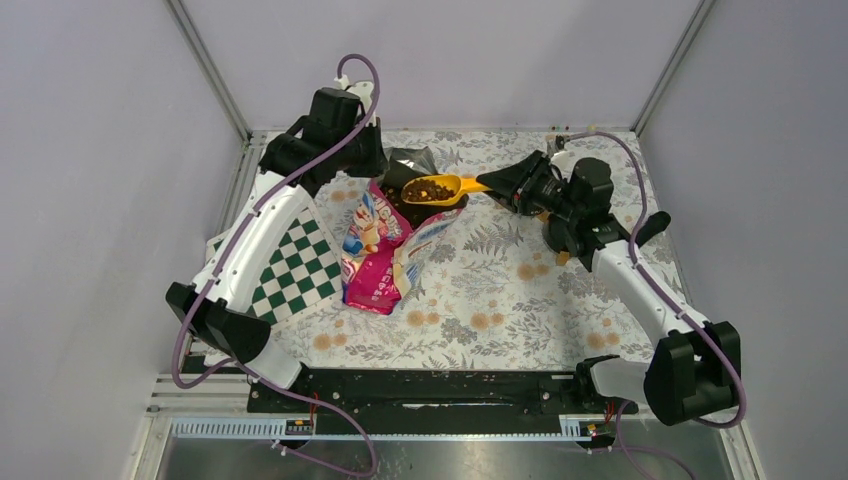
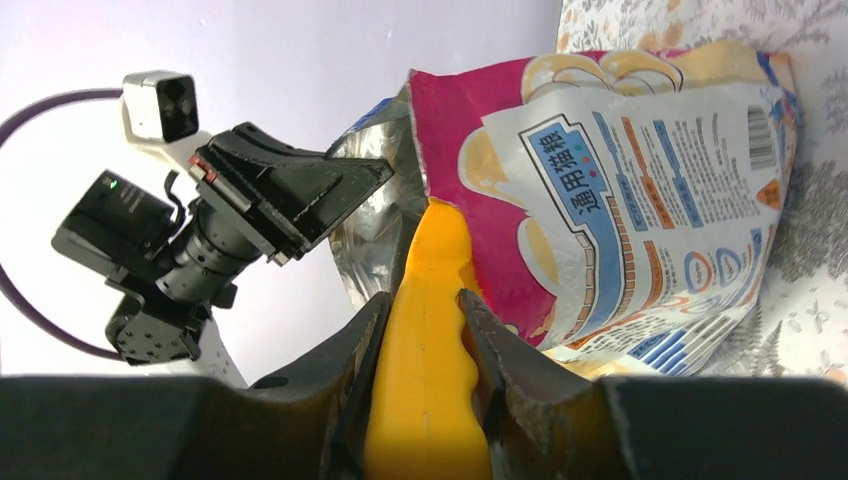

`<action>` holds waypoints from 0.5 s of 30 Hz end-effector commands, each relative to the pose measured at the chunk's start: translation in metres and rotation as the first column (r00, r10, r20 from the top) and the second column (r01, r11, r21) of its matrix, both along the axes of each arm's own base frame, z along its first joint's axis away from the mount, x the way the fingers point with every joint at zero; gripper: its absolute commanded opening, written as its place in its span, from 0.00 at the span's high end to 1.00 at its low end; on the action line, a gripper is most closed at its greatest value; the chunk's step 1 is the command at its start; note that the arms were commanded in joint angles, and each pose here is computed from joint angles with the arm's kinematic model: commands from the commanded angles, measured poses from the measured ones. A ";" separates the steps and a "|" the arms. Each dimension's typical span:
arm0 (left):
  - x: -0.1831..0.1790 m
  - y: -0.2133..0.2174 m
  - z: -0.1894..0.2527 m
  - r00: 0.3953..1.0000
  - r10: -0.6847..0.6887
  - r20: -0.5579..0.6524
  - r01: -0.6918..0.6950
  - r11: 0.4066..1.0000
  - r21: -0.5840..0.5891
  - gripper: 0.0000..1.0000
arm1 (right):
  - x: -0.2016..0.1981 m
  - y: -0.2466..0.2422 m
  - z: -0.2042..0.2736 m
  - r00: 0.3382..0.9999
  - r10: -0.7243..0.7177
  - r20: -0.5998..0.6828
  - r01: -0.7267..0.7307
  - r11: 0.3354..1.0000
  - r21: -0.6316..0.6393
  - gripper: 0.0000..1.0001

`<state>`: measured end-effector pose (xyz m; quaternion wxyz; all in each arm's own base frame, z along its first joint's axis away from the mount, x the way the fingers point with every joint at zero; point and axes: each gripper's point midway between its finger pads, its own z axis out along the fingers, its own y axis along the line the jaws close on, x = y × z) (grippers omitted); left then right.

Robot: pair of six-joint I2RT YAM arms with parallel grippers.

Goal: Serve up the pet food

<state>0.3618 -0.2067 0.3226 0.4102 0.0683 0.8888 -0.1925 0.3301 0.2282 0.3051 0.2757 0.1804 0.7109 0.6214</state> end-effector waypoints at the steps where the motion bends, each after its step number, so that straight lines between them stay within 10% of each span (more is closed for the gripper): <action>1: 0.004 -0.009 0.075 0.970 -0.031 0.240 0.065 0.989 -0.135 1.00 | -0.005 -0.008 0.056 0.965 -0.013 0.262 0.034 0.997 -0.075 1.00; 15: -0.003 -0.024 0.081 0.961 -0.114 0.252 0.160 0.973 -0.169 1.00 | -0.005 -0.003 0.070 0.900 0.011 0.437 0.091 0.973 -0.212 1.00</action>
